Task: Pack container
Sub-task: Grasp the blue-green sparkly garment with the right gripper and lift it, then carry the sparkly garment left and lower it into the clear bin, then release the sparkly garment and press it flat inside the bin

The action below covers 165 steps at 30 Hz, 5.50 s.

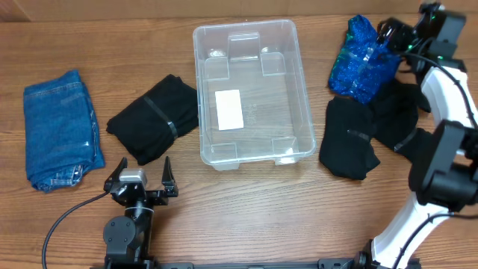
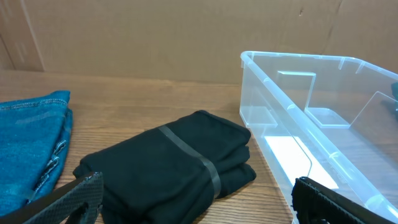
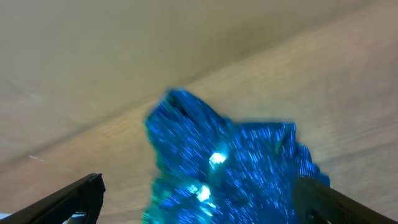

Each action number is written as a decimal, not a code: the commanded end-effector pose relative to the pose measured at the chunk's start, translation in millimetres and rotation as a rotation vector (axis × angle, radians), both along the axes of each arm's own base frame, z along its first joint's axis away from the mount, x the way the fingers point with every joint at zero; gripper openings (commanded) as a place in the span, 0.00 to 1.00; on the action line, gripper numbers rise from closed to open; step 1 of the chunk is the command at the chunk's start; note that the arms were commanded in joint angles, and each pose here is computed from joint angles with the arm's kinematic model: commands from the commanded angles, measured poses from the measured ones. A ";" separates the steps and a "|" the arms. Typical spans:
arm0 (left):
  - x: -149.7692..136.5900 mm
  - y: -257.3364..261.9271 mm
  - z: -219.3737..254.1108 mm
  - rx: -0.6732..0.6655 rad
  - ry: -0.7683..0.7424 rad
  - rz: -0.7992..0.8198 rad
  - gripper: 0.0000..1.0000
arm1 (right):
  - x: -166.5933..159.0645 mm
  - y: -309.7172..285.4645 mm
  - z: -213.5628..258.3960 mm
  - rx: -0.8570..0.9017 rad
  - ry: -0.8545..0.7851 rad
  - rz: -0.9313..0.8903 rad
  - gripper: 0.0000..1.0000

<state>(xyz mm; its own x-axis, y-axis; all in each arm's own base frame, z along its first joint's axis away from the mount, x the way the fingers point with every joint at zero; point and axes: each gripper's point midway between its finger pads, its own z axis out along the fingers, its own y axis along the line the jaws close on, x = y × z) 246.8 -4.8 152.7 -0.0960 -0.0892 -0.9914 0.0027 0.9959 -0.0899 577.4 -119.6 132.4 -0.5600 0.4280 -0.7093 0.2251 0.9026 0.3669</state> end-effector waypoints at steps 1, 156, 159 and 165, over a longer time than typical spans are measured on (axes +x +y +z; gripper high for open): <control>0.1 -0.4 -1.0 0.025 -0.001 -0.007 1.00 | -15.0 -9.4 -30.9 0.012 0.123 -0.060 1.00; 0.1 -0.4 -1.0 0.025 -0.001 -0.007 1.00 | -50.2 365.5 30.7 -0.004 0.201 0.189 1.00; 0.1 -0.5 -1.0 0.025 -0.001 -0.007 1.00 | -65.0 362.7 20.8 -0.089 0.264 0.277 1.00; 0.1 -0.5 -1.0 0.025 -0.001 -0.007 1.00 | -102.1 343.1 -1.0 -0.190 0.441 0.317 0.91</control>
<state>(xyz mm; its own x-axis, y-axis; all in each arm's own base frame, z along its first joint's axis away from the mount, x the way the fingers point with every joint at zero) 246.8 -4.8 152.6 -0.0968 -0.0892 -0.9913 0.0030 0.9959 -0.0899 480.9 227.2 117.1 -0.8947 0.1293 -0.4276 0.0724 0.9865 0.1467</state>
